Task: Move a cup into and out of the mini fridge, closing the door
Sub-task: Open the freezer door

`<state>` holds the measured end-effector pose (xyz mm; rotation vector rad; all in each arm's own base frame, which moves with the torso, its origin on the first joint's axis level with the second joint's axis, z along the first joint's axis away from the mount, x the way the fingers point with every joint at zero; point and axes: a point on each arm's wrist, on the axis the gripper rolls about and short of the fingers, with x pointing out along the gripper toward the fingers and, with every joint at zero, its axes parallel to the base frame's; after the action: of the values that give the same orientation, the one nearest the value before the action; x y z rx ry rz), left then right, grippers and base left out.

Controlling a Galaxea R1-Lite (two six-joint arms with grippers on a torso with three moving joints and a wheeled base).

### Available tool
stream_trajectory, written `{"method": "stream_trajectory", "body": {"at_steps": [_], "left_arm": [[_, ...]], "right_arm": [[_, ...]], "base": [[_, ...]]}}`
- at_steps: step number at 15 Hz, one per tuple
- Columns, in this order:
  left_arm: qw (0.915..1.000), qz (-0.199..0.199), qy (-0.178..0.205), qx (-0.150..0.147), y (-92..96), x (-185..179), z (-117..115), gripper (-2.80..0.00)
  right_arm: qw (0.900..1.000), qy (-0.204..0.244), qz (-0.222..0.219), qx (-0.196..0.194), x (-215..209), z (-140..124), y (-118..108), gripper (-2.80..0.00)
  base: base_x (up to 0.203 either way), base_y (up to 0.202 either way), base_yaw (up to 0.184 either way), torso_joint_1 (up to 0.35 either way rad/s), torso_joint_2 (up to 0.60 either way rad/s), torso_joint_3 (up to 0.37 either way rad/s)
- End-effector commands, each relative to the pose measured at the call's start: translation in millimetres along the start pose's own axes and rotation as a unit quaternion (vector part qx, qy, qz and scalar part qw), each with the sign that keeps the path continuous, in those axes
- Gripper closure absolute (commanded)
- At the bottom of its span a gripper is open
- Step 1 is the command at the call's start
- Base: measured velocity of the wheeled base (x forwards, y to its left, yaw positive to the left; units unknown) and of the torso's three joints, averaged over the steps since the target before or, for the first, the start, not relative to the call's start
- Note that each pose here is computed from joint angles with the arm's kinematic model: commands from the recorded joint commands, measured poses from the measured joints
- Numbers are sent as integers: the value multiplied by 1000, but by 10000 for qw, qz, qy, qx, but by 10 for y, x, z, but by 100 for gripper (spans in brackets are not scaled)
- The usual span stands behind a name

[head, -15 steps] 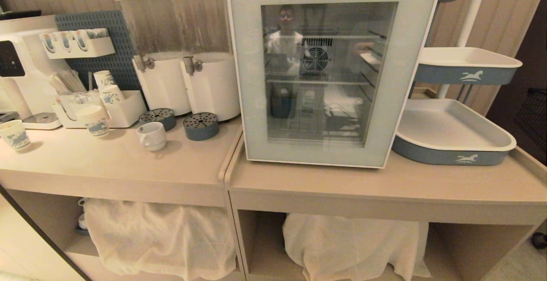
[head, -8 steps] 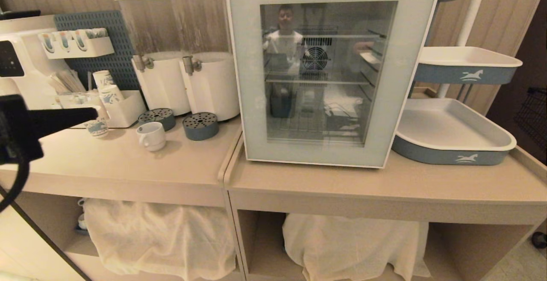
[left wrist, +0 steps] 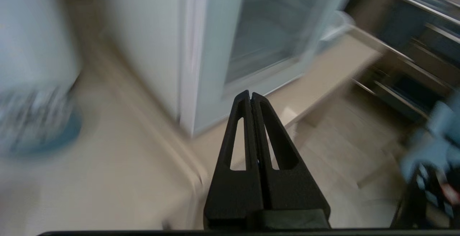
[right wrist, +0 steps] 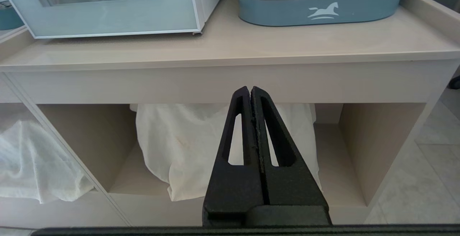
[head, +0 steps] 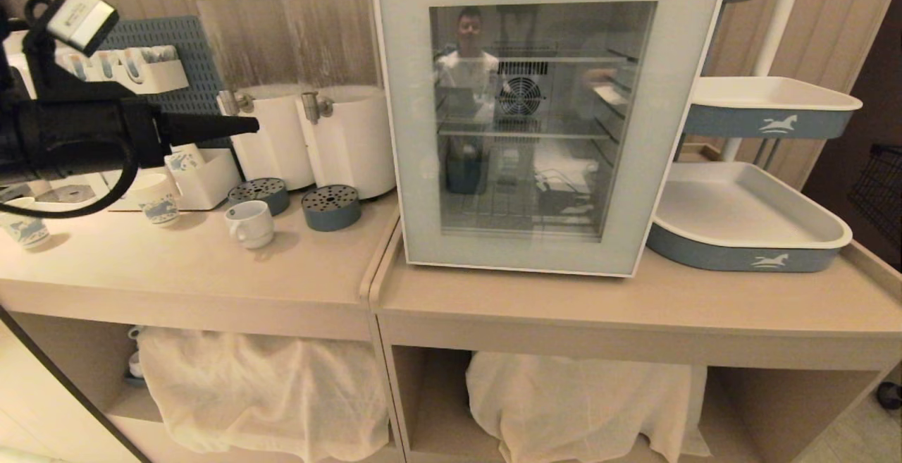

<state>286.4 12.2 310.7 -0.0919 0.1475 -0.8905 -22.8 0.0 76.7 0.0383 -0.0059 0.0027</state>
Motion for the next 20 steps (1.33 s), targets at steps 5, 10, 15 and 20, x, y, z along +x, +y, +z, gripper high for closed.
{"method": "stream_trajectory", "body": {"at_steps": [5, 10, 15, 20], "left_arm": [[9964, -799, 282, -74, 711, 885, -233, -100], [9875, -1533, 364, 97, 941, 1256, -550, -280], [9844, -1697, 333, 326, 920, 1449, -601, -280], [9828, -1784, 298, 380, 869, 1487, -555, -280]], "right_arm": [[10000, 0, 3, 0, 1, 1, 0, 0], [10000, -8, 3, 8, 1, 2, 0, 0], [10000, -1, 3, 8, 2, -2, 0, 0], [10000, -1, 3, 0, 2, -2, 0, 0]], "base": [[0, 0, 0, 0, 0, 0], [0, 0, 0, 0, 0, 0], [0, 0, 0, 0, 0, 0], [0, 0, 0, 0, 0, 0]]}}
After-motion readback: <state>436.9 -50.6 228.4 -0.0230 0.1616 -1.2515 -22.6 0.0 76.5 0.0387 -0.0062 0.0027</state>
